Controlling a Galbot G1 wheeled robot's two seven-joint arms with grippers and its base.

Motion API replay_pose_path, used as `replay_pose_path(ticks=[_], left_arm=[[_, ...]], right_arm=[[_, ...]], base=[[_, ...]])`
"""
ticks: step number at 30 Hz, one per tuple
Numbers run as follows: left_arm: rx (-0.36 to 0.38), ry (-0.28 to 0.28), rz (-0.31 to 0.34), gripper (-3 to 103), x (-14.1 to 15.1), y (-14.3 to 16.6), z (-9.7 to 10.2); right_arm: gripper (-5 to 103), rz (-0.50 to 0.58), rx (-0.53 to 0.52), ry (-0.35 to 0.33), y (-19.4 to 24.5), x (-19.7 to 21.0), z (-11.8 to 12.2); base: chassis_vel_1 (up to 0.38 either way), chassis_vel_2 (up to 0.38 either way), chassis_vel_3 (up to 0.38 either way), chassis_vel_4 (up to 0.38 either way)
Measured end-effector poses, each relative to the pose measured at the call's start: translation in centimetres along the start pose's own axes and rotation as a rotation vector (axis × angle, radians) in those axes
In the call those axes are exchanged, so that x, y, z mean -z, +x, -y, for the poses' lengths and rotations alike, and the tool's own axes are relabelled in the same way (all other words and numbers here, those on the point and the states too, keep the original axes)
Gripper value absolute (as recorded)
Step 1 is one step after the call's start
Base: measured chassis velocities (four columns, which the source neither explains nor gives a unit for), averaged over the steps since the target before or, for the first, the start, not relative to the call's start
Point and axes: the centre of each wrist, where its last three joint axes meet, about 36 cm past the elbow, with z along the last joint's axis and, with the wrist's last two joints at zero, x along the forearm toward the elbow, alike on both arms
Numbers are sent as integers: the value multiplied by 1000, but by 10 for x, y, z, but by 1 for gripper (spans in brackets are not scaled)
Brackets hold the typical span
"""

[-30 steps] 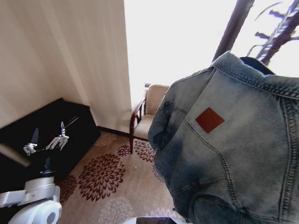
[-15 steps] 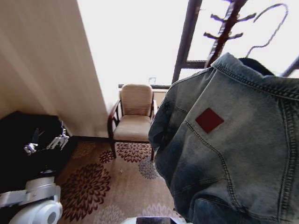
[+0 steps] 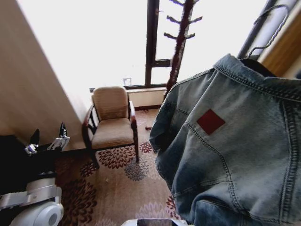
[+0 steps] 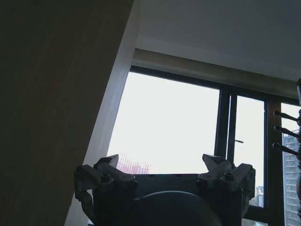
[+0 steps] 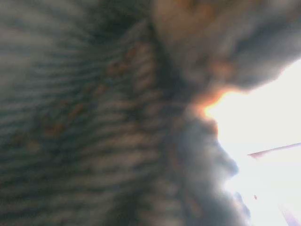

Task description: Pick up the clothes from the bed and hang them on the clothes hanger.

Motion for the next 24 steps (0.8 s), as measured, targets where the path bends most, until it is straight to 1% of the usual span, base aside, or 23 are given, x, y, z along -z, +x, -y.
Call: replay_pose_path(ticks=[11,24], left_arm=[[-12,16,18,100,-1,0,2],[-16,7,26,100,0,-1,0]], right_arm=[[21,-3,-3,0,1,-1,0],[21,-5,-7,-3,2,0,-2]], base=[[-113,-106,-105,-108],[-3,-4,-4,-2]])
